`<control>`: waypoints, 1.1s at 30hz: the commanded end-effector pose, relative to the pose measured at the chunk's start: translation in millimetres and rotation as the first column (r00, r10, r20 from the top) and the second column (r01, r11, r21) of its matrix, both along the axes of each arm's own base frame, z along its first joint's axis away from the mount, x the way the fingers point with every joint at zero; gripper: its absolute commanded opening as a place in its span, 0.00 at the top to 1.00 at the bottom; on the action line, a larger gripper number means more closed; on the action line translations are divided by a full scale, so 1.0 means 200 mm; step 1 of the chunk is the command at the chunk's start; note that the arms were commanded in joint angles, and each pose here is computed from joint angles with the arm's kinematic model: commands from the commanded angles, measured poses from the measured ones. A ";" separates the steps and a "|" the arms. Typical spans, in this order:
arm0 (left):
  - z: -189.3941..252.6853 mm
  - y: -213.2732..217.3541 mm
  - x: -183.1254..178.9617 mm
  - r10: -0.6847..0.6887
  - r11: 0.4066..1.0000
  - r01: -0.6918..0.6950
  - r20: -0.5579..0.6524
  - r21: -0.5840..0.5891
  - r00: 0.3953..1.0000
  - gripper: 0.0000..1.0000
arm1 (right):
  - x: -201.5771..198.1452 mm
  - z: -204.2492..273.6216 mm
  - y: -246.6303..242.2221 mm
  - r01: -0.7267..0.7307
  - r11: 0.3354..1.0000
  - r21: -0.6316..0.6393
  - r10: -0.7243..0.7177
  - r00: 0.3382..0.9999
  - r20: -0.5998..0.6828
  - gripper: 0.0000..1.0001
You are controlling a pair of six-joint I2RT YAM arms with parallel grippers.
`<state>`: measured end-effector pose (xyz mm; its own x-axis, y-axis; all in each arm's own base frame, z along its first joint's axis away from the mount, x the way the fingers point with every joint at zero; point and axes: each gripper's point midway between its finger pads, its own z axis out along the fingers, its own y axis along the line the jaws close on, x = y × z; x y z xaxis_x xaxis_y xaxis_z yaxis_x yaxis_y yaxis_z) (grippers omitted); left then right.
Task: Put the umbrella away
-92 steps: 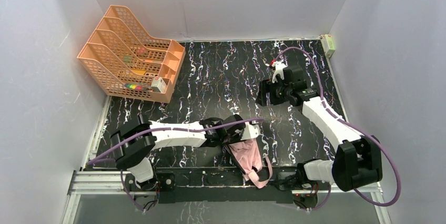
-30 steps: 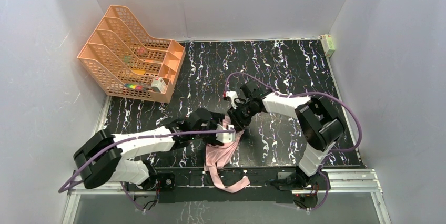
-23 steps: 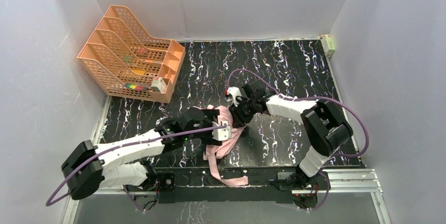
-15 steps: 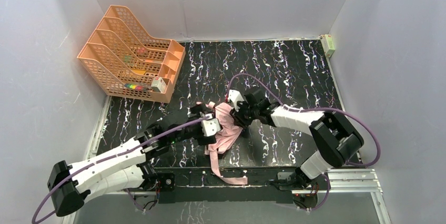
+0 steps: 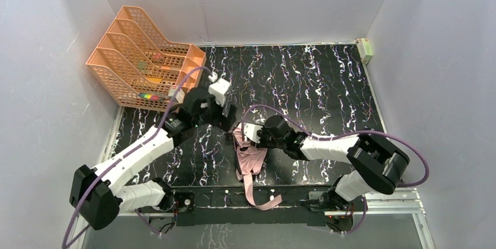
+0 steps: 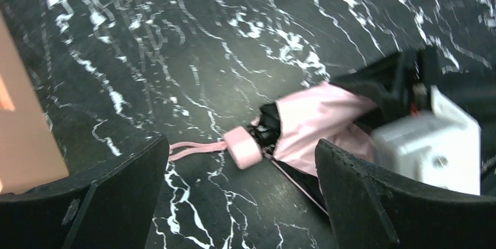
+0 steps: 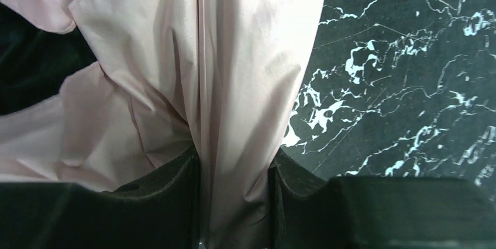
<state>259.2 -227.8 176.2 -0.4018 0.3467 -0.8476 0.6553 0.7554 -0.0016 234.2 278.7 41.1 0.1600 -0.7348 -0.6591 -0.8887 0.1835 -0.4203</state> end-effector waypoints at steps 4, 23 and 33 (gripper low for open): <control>0.15 0.04 0.15 0.015 0.980 -0.033 -0.094 -0.195 0.996 0.03 | 0.03 -0.08 -0.09 0.043 0.979 -0.201 -0.015 0.990 0.141 0.94; -0.20 -0.05 0.09 -0.354 0.932 0.343 -0.094 -0.112 0.931 0.02 | -0.14 -0.16 -0.07 -0.072 0.940 -0.334 0.158 0.958 0.238 0.91; -0.27 -0.17 0.03 -0.605 0.795 0.589 -0.121 -0.144 0.787 0.02 | -0.16 -0.15 -0.08 -0.082 0.936 -0.341 0.172 0.955 0.242 0.89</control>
<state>270.4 -241.9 108.6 -0.3594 0.4845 -0.7975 0.9064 0.3843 -0.1750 221.2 285.5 40.6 0.3949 -0.8321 -0.3895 -0.6958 0.0060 -0.7182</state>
